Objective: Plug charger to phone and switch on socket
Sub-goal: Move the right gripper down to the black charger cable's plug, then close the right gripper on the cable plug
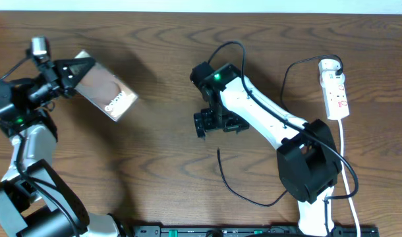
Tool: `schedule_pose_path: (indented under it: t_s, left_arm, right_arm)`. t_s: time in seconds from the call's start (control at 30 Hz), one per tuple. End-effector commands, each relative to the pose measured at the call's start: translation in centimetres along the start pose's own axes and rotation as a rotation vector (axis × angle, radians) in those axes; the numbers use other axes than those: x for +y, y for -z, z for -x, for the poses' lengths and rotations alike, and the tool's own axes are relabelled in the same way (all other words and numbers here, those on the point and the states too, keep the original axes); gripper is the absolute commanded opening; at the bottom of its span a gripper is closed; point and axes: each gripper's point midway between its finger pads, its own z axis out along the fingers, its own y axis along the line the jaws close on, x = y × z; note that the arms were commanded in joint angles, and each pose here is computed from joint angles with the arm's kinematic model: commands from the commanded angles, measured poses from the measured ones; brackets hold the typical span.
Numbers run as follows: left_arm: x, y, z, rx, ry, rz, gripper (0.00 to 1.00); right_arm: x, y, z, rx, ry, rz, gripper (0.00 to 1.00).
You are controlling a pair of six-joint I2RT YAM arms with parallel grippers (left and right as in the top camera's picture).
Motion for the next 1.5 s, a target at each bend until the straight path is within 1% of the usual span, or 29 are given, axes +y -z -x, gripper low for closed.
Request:
schedule_pose_path:
  t_s: [0.0, 0.07, 0.17, 0.23, 0.43, 0.57, 0.63, 0.77, 0.87, 1.07, 1.13, 1.17, 1.2, 1.23, 1.27, 1.47]
  left_arm:
    - [-0.6, 1.6, 1.1, -0.043, -0.045, 0.014, 0.07]
    - [-0.5, 2.0, 1.3, -0.055, -0.043, 0.018, 0.07]
    - [-0.5, 2.3, 1.4, -0.063, -0.043, 0.021, 0.07]
    - [-0.5, 2.3, 1.4, -0.063, -0.043, 0.021, 0.07]
    - [-0.5, 2.3, 1.4, -0.063, -0.042, 0.021, 0.07]
    - [-0.5, 2.3, 1.4, -0.062, -0.039, 0.021, 0.07]
    - [-0.5, 2.3, 1.4, -0.063, -0.039, 0.021, 0.07]
    - [-0.5, 2.3, 1.4, -0.063, -0.039, 0.021, 0.07]
    - [-0.5, 2.3, 1.4, -0.062, -0.039, 0.021, 0.07]
    - [-0.5, 2.3, 1.4, -0.062, -0.039, 0.021, 0.07]
    - [-0.5, 2.3, 1.4, -0.063, -0.039, 0.021, 0.08]
    - [-0.5, 2.3, 1.4, -0.063, -0.039, 0.021, 0.07]
    - [-0.5, 2.3, 1.4, -0.063, -0.039, 0.021, 0.07]
    - [-0.5, 2.3, 1.4, -0.063, -0.039, 0.021, 0.07]
    - [-0.5, 2.3, 1.4, -0.062, -0.039, 0.021, 0.08]
    - [-0.5, 2.3, 1.4, -0.063, -0.039, 0.021, 0.08]
  right_arm:
    - [-0.5, -1.6, -1.1, 0.036, -0.037, -0.006, 0.99]
    - [-0.3, -2.7, -1.7, 0.059, -0.055, 0.01, 0.99]
    - [-0.5, -4.0, -2.4, 0.074, -0.083, -0.002, 0.97]
    - [-0.2, -4.7, -3.0, 0.081, -0.101, -0.011, 0.93]
    - [0.6, -6.2, -3.9, 0.071, -0.134, -0.03, 0.86]
    - [0.8, -7.4, -4.1, 0.059, -0.157, -0.024, 0.79]
    - [0.6, -7.8, -4.2, 0.06, -0.163, -0.025, 0.74]
    - [0.3, -8.4, -4.5, 0.062, -0.187, -0.031, 0.56]
    - [0.1, -8.8, -4.7, 0.067, -0.192, -0.035, 0.47]
    - [-0.3, -9.3, -5.3, 0.083, -0.194, -0.047, 0.38]
    - [-0.3, -9.5, -5.2, 0.078, -0.194, -0.043, 0.33]
    - [-0.3, -9.5, -5.3, 0.079, -0.194, -0.043, 0.28]
    - [-0.3, -9.7, -5.3, 0.077, -0.201, -0.043, 0.16]
    - [-0.3, -9.8, -5.2, 0.075, -0.2, -0.041, 0.07]
    - [-0.3, -9.8, -5.2, 0.074, -0.201, -0.04, 0.02]
    - [-0.1, -9.9, -5.0, 0.063, -0.202, -0.031, 0.01]
